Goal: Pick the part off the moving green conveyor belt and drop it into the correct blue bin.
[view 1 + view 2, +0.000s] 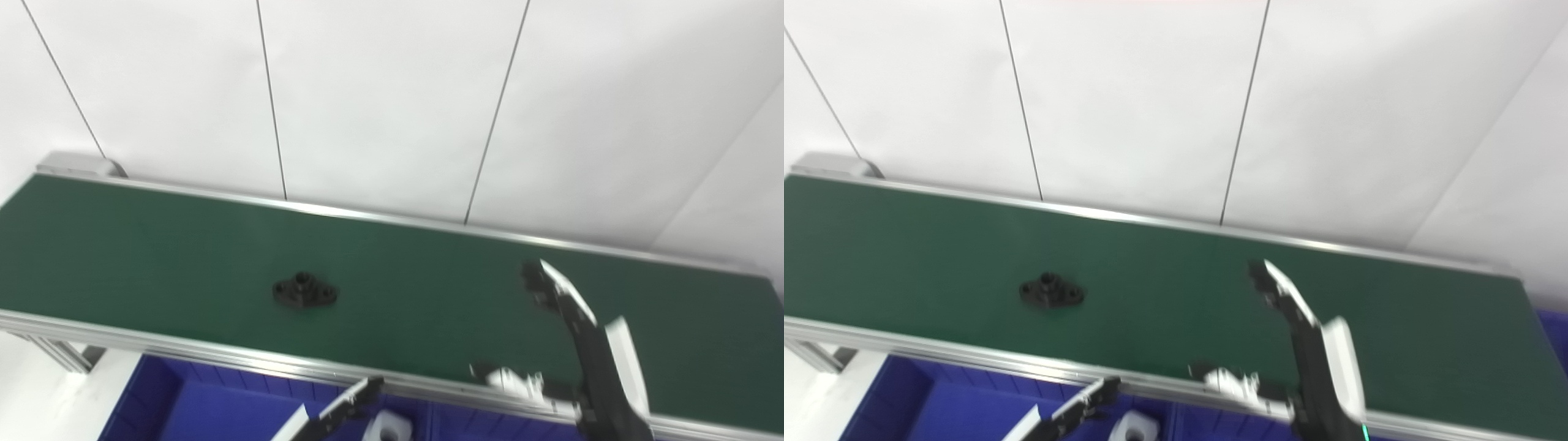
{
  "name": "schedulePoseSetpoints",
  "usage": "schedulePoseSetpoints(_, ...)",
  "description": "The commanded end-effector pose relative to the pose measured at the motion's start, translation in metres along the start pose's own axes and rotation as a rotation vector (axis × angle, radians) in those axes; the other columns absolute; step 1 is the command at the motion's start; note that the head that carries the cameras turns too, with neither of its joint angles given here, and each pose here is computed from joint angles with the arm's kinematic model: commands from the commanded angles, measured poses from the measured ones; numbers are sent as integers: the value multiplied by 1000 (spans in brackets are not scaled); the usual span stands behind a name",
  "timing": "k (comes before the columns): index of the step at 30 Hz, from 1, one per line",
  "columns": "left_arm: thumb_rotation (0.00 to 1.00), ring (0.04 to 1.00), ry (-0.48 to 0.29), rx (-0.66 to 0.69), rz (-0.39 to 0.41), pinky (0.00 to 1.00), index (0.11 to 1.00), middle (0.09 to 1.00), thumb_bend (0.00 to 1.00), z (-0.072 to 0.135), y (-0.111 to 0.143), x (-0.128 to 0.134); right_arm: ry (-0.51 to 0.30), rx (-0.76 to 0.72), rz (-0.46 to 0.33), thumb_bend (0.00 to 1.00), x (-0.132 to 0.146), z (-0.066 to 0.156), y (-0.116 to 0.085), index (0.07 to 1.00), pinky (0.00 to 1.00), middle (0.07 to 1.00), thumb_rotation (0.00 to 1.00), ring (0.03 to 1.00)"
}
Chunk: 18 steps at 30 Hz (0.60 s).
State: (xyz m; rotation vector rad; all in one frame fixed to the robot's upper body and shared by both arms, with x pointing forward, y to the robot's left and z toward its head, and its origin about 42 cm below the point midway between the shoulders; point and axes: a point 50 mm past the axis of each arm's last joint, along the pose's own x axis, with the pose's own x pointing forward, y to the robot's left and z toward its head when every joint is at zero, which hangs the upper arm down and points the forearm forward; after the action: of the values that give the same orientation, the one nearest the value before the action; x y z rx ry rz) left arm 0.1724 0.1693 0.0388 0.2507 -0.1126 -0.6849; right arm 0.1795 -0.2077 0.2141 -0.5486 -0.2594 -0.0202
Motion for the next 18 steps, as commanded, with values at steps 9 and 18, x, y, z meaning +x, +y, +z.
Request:
schedulePoseSetpoints(9,568,931,-70,2,-1,871,975,964,681,13,7,0,-14,-59,66,794,52,6,-4,844,705,818,342,789)
schedulePoseSetpoints(18,600,941,-66,-12,-19,886,985,971,693,12,8,-4,18,-151,155,811,93,-1,16,841,705,824,366,789)
